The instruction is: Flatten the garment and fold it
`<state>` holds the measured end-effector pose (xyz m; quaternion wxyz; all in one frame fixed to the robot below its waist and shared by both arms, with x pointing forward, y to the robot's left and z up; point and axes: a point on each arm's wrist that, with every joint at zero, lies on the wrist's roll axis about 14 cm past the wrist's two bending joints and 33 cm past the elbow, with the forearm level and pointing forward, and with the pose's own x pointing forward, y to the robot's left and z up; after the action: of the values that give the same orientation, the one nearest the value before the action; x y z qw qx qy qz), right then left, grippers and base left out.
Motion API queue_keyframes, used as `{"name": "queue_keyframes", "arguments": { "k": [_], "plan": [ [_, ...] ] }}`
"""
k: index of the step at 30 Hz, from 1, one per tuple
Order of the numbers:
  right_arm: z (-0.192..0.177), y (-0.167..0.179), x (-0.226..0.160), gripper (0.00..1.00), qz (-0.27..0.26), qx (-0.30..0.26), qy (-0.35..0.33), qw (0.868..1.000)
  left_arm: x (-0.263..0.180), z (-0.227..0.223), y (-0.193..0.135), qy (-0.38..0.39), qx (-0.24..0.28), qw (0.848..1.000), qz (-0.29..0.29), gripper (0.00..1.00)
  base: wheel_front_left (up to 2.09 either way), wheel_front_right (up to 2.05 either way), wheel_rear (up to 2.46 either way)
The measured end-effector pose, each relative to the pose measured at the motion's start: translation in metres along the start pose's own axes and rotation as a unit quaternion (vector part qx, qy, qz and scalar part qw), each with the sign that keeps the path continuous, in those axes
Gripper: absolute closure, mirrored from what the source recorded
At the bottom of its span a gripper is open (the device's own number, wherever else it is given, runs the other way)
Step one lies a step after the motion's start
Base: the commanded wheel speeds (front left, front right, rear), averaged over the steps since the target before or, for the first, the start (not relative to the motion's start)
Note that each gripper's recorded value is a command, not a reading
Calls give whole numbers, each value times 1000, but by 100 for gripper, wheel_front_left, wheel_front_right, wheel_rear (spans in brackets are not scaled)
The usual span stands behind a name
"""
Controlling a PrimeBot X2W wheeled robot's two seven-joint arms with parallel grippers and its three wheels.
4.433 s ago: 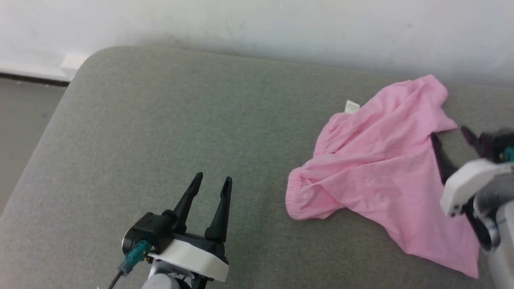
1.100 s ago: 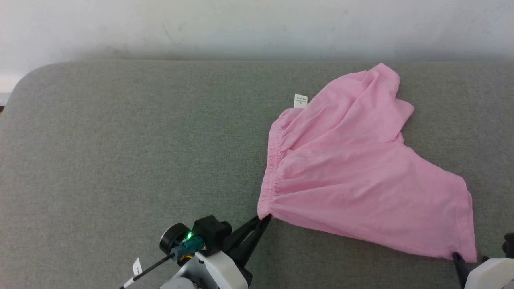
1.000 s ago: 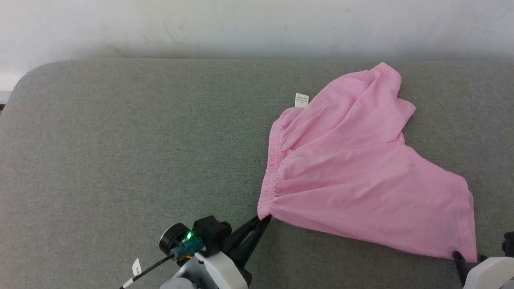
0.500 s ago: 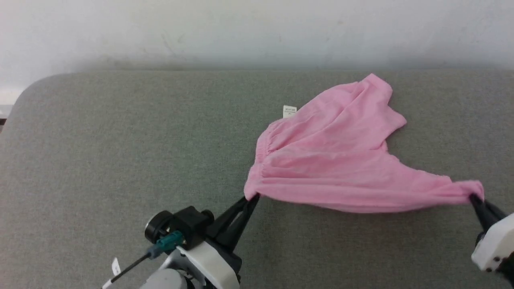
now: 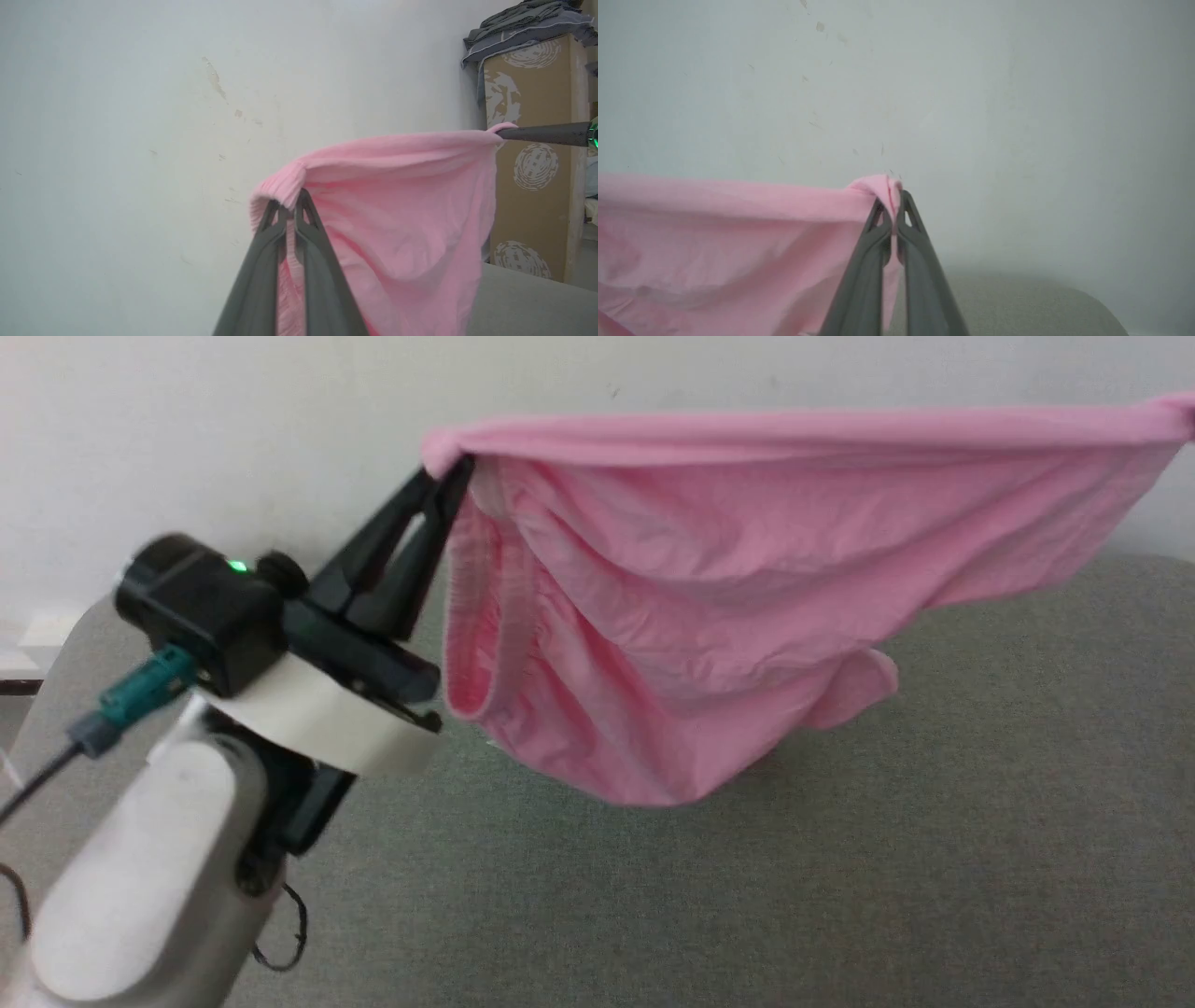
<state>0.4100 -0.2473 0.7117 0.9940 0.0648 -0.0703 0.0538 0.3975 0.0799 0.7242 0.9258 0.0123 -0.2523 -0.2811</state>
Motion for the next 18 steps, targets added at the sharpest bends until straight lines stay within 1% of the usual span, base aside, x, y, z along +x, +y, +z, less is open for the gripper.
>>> {"name": "queue_keyframes", "arguments": {
  "k": [1,2,3,8,12,15,18],
  "plan": [
    [9,4,3,100,4,-6,-7,1000,4,11,5,-9,13,1000,1,100,0,0,0],
    [9,4,3,100,4,-6,-7,1000,4,11,5,-9,13,1000,1,100,0,0,0],
    [22,11,10,100,11,-19,-18,1000,11,27,14,-21,34,999,4,100,0,0,0],
    [33,22,27,100,21,-44,-18,999,22,35,28,-13,46,999,9,100,0,0,0],
    [35,28,51,100,27,-64,-11,997,35,21,44,18,32,999,19,100,0,0,0],
    [34,28,76,100,27,-78,-7,997,49,-1,56,48,3,999,22,100,0,0,0],
    [34,24,107,100,21,-96,-15,995,68,-27,72,76,-7,997,24,100,0,0,0]
  ]
}}
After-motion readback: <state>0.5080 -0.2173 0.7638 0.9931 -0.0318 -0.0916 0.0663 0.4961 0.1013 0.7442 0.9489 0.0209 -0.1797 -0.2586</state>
